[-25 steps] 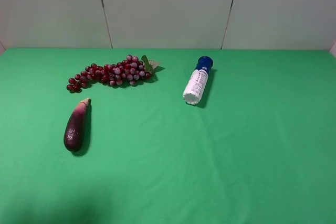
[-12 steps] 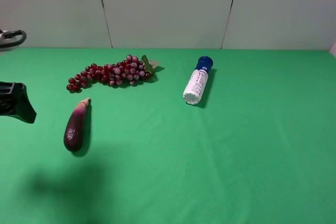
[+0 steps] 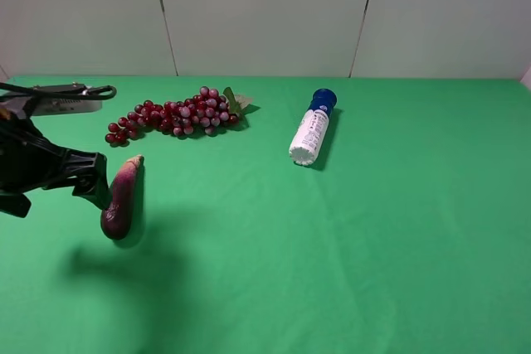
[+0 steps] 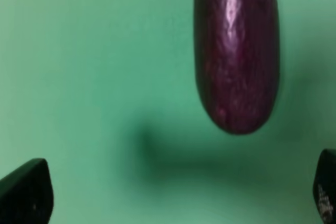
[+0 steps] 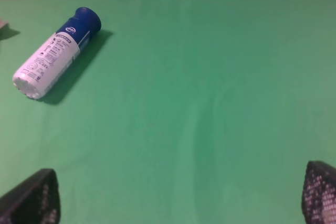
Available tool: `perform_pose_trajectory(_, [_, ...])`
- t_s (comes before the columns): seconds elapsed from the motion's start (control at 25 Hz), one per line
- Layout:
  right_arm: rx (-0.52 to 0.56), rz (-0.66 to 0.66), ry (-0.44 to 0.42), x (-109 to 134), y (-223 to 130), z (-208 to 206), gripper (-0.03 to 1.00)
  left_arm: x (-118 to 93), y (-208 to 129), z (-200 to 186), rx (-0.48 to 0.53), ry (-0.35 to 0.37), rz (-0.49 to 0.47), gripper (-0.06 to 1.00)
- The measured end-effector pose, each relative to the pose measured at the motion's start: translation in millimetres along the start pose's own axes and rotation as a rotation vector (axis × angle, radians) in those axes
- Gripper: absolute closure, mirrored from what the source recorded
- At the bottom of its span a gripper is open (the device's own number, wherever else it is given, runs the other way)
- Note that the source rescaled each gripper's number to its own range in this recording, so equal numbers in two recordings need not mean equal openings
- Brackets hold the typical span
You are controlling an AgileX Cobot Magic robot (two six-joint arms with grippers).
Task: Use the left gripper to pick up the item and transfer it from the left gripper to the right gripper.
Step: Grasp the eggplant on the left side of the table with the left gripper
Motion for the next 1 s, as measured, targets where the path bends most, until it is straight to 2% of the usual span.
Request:
perform_pose_trajectory(0.56, [-0.001, 0.002, 0.003, 1, 0, 0, -0.03, -31, -6, 53, 0.045, 0.016, -0.009, -0.06])
perform_pose_trajectory(1.0, [-0.003, 0.006, 0.009, 2, 1, 0, -0.03, -34, -6, 73, 0.056, 0.025, -0.025, -0.06])
Point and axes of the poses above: a point on each arm's last joint axis where the gripper is mounted, z pointing out along that axis toward the gripper, x along the wrist's bending axis when the last joint is at zero, y = z × x, the point moved 9 cm from there along z, pointing out along that axis toward the gripper, and after that the axes turned 15 degrees about -z, right-handed, at the moved point
